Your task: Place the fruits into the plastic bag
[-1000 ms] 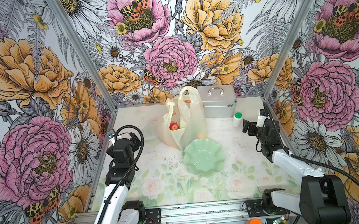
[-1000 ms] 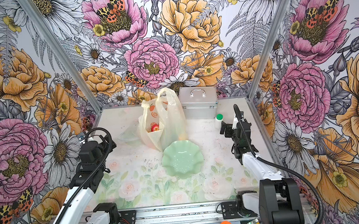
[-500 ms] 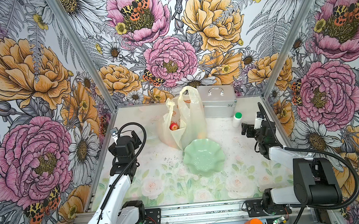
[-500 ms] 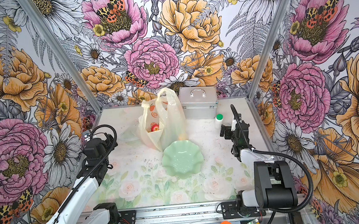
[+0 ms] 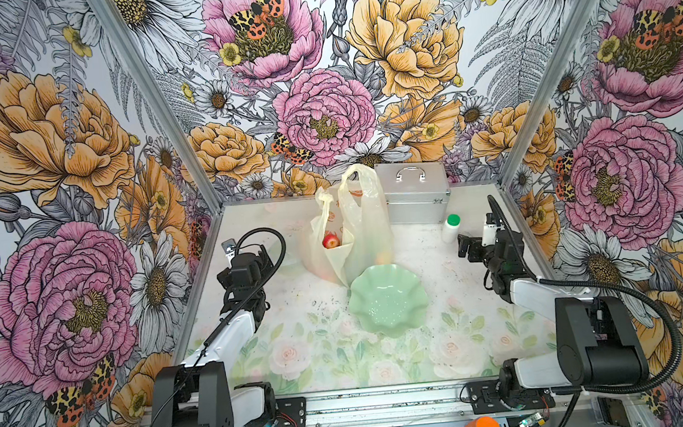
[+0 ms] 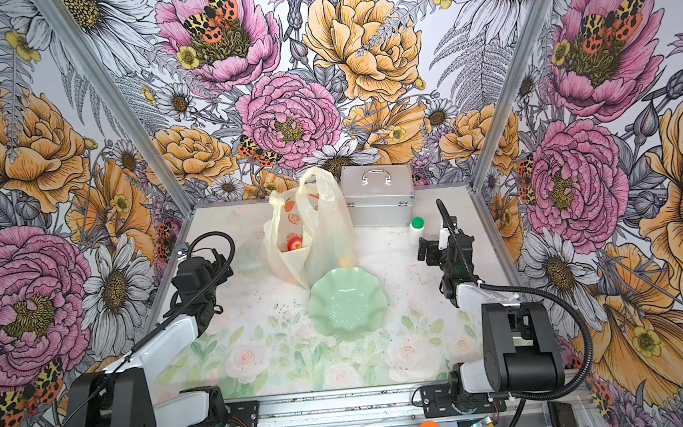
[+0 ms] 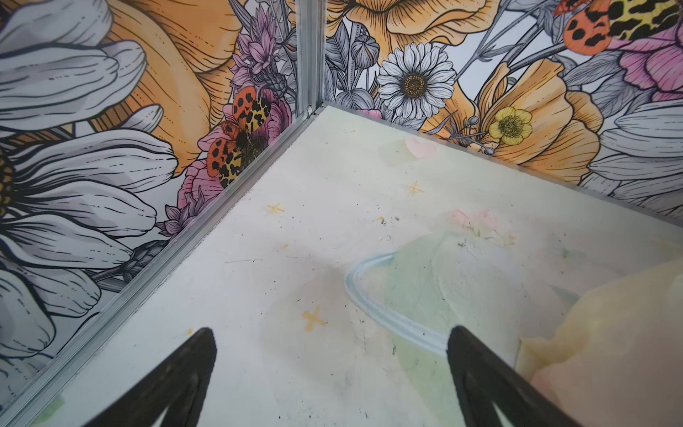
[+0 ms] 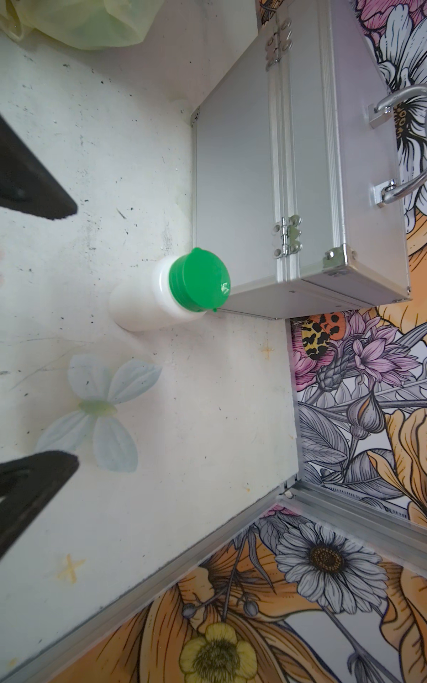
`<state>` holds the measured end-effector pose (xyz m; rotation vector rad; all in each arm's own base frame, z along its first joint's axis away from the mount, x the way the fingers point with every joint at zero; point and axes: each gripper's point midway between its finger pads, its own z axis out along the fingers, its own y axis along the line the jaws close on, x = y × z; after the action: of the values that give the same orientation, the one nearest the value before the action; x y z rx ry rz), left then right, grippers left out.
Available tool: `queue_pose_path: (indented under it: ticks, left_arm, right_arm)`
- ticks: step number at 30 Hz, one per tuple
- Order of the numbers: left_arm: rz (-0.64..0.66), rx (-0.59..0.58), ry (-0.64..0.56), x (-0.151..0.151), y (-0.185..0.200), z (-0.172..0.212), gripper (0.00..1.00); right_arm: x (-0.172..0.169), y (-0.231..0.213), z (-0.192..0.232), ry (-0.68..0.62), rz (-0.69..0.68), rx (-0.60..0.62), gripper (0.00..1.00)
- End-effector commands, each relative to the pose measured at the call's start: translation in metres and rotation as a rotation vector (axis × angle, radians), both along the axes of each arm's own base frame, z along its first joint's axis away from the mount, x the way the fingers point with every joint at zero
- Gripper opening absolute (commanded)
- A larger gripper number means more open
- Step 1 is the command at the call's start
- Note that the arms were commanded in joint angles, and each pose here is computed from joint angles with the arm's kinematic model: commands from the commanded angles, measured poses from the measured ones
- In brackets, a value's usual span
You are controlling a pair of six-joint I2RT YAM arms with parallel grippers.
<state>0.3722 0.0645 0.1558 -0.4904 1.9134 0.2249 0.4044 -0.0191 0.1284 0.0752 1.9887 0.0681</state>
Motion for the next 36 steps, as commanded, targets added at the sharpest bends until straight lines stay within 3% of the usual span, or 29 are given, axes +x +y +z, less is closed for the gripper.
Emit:
queue_pose_path:
  ticks: [1,11,24,28,36]
  left_arm:
    - [-0.028,0.004,-0.045,0.007,-0.001,0.001,0.99]
    - [-0.025,-0.002,-0.093,0.011,-0.004,-0.011,0.99]
    - [-0.157,0.088,-0.053,0.030,-0.032,-0.016,0.99]
    - [-0.227,0.111,-0.076,0.032,-0.041,-0.013,0.99]
    - [-0.246,0.077,-0.174,0.026,-0.030,-0.011,0.99]
  right_arm:
    - [0.001,0.001,-0.003,-0.008,0.024,-0.017,1.00]
    - [0.006,0.004,-0.010,0.002,0.049,-0.022,1.00]
    - [0.013,0.006,-0.011,0.008,0.077,-0.024,1.00]
    - [0.014,0.006,-0.011,0.012,0.077,-0.022,1.00]
    - [0.013,0.013,-0.010,-0.002,0.112,-0.015,1.00]
